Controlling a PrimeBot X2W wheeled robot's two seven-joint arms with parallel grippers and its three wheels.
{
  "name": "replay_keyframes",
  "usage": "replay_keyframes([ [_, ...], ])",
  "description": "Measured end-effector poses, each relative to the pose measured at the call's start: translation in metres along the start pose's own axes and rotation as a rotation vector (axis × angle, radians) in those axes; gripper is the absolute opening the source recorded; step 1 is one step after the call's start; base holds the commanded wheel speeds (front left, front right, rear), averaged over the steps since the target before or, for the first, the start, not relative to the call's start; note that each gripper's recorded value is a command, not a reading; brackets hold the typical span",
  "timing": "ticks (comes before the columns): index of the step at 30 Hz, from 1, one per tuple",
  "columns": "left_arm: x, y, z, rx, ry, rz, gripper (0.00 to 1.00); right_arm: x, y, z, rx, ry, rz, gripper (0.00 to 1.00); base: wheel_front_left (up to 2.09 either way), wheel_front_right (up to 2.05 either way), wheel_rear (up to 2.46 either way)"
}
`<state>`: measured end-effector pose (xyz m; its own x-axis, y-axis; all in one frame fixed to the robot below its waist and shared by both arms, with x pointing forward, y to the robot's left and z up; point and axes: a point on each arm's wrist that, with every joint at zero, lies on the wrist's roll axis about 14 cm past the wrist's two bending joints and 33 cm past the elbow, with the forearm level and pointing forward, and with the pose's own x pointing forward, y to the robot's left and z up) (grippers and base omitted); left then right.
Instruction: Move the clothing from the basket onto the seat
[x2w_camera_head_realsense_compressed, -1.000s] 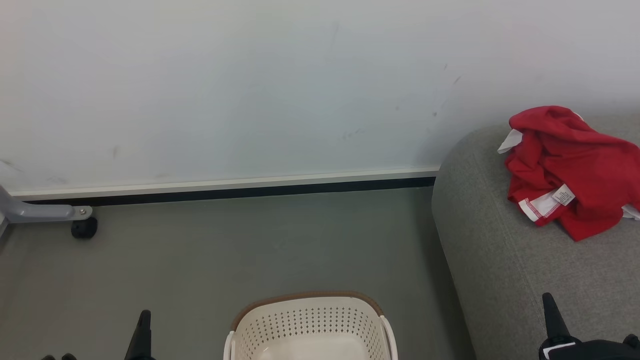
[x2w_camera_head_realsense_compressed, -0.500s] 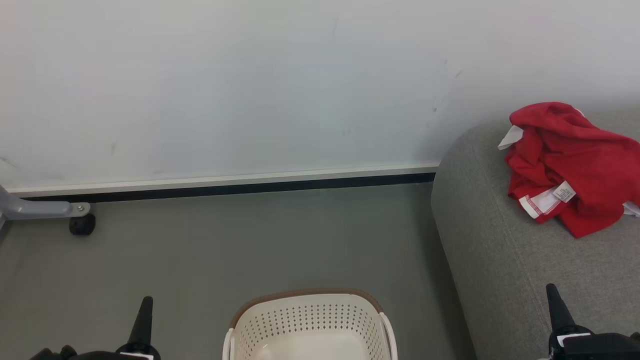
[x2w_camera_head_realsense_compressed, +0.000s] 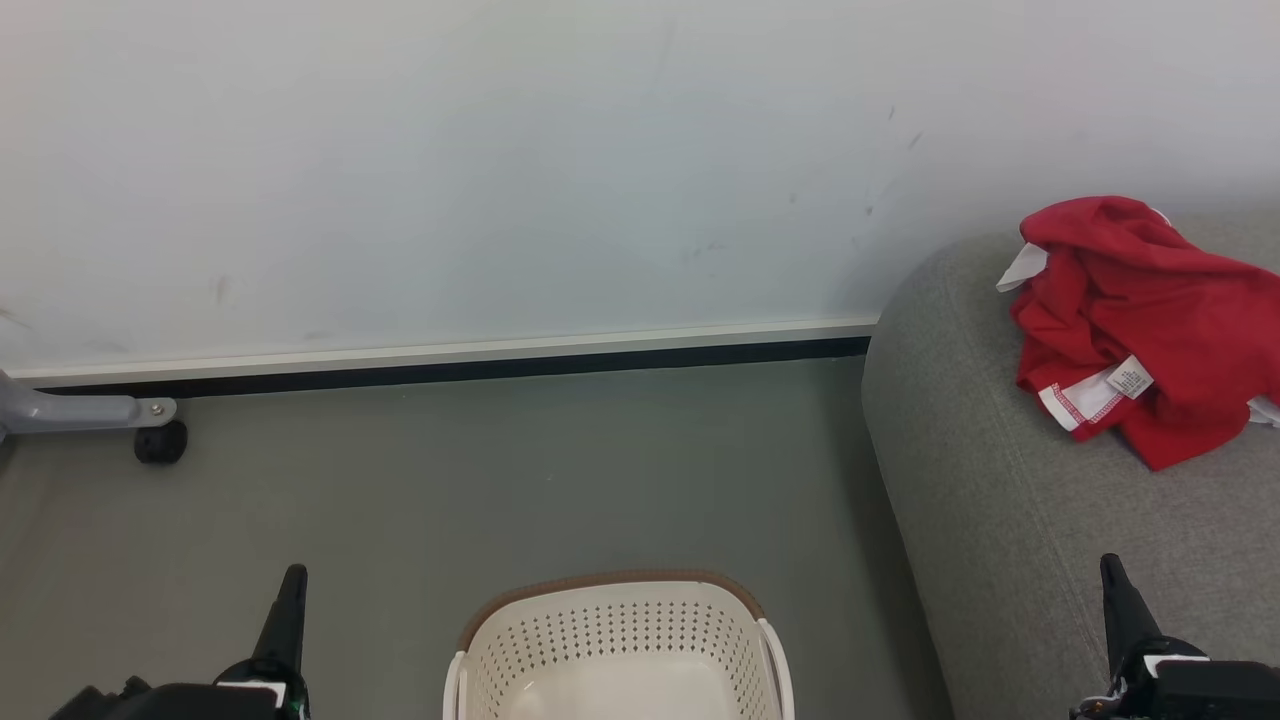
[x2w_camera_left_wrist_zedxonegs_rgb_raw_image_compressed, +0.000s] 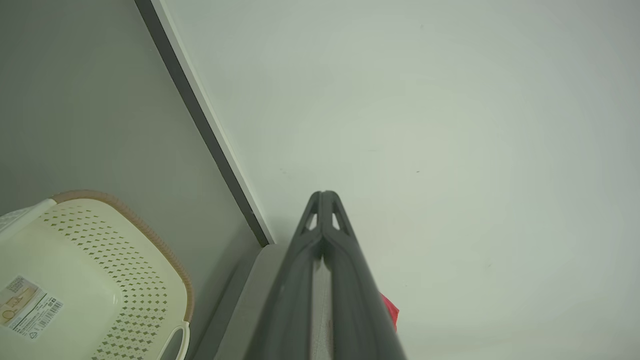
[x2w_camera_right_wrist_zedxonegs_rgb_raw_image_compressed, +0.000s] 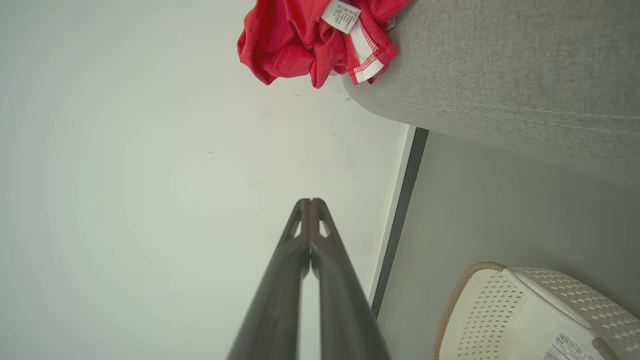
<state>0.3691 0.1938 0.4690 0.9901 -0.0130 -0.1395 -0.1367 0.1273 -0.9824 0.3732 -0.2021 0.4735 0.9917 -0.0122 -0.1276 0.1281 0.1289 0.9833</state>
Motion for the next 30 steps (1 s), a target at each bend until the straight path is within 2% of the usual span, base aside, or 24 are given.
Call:
replay_keyframes([
  [9,0.008,-0.010,-0.001,-0.114,0.006,-0.045,0.00,0.004,0.005,0.004,0.131,-0.011,0.032,0.00,0.00,0.00,0.00],
  [30,0.008,-0.011,-0.001,-0.129,0.003,-0.049,0.00,0.006,0.009,0.004,0.133,-0.011,0.043,0.00,0.00,0.00,0.00],
])
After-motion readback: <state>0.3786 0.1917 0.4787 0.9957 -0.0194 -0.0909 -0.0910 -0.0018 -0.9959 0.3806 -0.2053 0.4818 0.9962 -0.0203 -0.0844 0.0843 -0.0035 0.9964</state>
